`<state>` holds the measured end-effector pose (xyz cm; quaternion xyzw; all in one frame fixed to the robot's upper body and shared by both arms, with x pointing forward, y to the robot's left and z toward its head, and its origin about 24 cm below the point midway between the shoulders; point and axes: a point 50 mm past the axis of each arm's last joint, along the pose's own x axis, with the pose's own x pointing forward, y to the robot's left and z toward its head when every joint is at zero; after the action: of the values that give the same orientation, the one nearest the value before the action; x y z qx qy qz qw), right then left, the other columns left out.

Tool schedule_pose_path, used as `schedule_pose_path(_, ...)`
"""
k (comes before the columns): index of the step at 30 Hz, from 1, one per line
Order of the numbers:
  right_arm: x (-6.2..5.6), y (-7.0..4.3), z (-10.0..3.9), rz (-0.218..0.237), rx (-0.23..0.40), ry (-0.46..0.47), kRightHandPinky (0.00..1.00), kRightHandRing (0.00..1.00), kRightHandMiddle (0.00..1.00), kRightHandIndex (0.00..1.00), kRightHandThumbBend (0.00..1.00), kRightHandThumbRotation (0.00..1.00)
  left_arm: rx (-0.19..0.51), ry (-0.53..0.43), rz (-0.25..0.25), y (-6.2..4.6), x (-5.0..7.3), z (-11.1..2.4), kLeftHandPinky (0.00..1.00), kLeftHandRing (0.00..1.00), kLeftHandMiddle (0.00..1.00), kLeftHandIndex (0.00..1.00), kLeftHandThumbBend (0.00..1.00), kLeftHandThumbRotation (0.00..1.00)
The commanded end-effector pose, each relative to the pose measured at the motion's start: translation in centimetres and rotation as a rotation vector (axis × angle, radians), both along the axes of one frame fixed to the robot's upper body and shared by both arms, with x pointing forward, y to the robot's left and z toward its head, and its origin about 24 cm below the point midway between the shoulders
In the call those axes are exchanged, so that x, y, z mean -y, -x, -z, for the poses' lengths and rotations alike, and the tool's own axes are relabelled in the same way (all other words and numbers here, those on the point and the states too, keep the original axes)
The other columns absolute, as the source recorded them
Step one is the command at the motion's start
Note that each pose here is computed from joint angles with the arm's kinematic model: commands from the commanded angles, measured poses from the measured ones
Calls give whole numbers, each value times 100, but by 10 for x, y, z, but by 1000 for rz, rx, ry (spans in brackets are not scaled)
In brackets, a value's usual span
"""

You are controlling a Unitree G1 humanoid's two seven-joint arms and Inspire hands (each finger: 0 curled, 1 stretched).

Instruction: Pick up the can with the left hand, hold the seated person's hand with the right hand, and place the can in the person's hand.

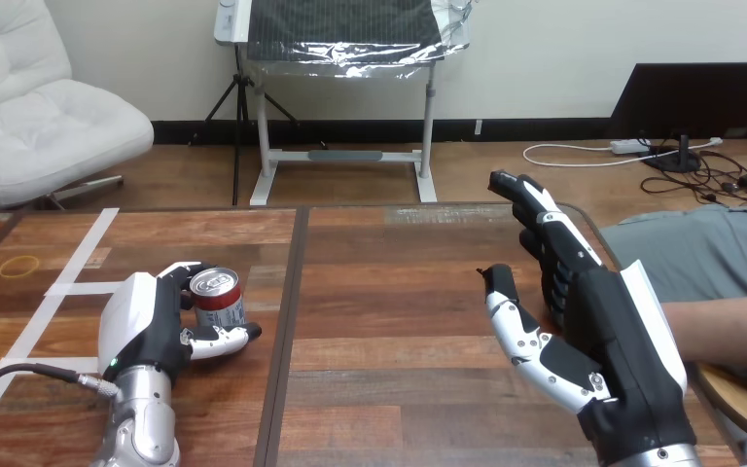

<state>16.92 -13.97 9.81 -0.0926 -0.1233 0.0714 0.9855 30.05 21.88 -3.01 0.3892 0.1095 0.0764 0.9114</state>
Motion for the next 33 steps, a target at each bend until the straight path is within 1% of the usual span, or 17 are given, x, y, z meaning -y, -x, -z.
schedule_pose_path(1,0,-3,-17,-11,87,13,100,100,100,90,11,0,85,-6,38,-22,8,-23,68,75,77,76,75,14)
schedule_pose_path(19,0,-4,-17,-10,87,21,100,100,100,89,12,0,115,-1,32,-19,7,-23,66,72,75,75,73,10)
schedule_pose_path(23,0,-4,-17,-11,87,21,100,100,100,88,12,0,136,-4,25,-18,8,-23,64,71,74,74,73,8)
schedule_pose_path(26,0,-4,-17,-12,86,20,100,100,100,88,12,0,161,3,23,-18,8,-25,63,69,72,72,73,7)
schedule_pose_path(29,0,-4,-17,-13,85,17,100,100,100,88,12,0,182,9,21,-17,8,-25,60,67,70,70,73,4)
schedule_pose_path(30,0,-4,-17,-13,85,16,100,100,100,88,12,0,185,7,19,-16,8,-25,56,63,67,67,72,2)
schedule_pose_path(33,0,-4,-17,-12,82,14,100,100,100,88,12,0,195,14,5,-17,8,-26,51,58,62,64,71,1)
